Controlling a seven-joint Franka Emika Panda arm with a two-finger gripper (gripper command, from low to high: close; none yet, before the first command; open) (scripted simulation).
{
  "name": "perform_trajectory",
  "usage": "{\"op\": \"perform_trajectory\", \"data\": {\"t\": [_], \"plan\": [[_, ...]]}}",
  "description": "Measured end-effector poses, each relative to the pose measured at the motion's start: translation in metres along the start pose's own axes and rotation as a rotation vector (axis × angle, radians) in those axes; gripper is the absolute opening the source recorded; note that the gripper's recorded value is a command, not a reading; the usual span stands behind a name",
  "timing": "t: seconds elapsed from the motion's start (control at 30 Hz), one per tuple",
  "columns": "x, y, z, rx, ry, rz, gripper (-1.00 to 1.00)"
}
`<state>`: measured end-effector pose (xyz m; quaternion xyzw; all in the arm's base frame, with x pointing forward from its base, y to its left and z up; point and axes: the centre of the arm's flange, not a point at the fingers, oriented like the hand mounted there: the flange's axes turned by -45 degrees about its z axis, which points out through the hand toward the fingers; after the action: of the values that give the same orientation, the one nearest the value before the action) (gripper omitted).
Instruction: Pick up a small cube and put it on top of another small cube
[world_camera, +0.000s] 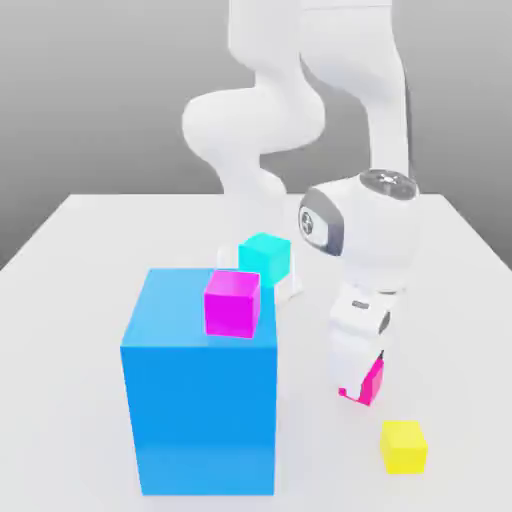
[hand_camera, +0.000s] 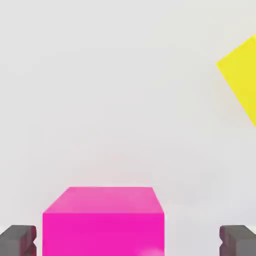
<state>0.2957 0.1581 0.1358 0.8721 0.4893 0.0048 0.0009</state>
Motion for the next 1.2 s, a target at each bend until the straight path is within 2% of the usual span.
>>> {"op": "perform_trajectory", "data": {"t": [0.03,0.07,0.3,0.9,1.2], "plan": [[-0.001,-0.002,0.004,0.002,-0.002,0.001,0.0],[-0.003,-0.003,0.008,0.004,-0.005,0.002,-1.0],[-0.003,-0.004,0.009,0.005,-0.006,0.003,-1.0],[0.004,0.003,-0.049,-0.002,0.002,-0.002,-1.0],[0.002,0.011,-0.082,0.041,-0.005,-0.066,-1.0]]}}
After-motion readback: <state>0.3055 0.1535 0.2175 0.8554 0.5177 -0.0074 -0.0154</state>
